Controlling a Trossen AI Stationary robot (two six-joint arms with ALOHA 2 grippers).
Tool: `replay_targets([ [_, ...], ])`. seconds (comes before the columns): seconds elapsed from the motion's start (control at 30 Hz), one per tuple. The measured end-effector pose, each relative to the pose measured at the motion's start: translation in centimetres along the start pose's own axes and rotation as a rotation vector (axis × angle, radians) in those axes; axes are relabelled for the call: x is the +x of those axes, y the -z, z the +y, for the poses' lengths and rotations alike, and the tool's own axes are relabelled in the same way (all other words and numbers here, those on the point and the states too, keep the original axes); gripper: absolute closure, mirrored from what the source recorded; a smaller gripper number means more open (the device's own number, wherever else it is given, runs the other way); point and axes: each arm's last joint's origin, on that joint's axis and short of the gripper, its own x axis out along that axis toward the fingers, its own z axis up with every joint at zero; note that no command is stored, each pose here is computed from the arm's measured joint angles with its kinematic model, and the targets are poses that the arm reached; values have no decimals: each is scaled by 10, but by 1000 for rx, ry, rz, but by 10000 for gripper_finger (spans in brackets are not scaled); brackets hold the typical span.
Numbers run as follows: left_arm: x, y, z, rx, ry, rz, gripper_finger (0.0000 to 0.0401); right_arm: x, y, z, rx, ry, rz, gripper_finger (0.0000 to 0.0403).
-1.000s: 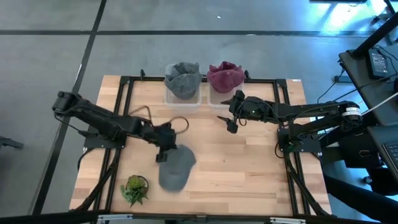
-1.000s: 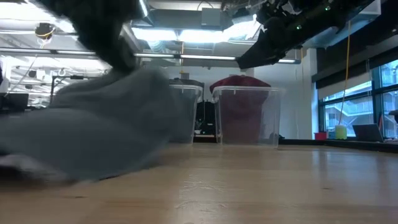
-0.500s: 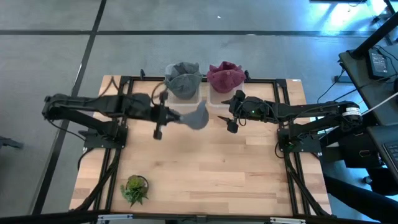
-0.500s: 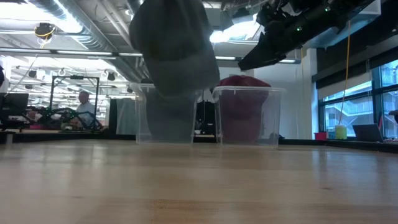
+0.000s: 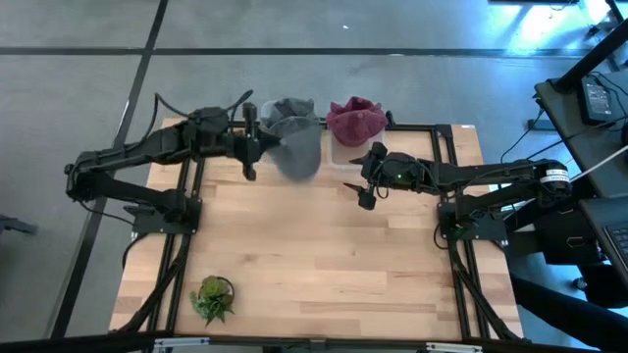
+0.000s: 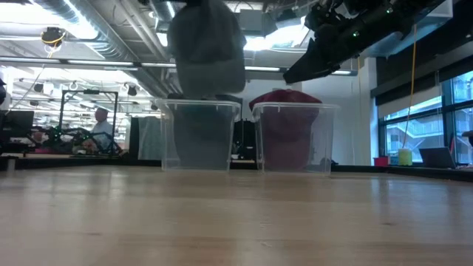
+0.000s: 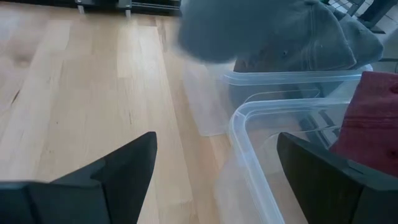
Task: Pick & Place hat
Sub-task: Put the gray cap into the left transparent bin
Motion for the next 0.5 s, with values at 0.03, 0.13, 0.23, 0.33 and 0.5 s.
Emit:
replay_targets([
  [0.03, 1, 3, 3, 23, -11, 14, 395, 0, 0, 0, 0, 0, 0, 70],
  [0.13, 9, 12, 9, 74, -39, 61, 395, 0, 0, 0, 0, 1, 0, 70],
  [0.23, 17, 20, 15, 115, -72, 109, 395, 0, 0, 0, 1, 1, 0, 70],
  [0.33, 23, 26, 19, 180, -96, 157, 395, 0, 0, 0, 1, 2, 0, 70],
  [0.5, 25, 29, 25, 242, -140, 175, 395, 0, 0, 0, 1, 2, 0, 70],
])
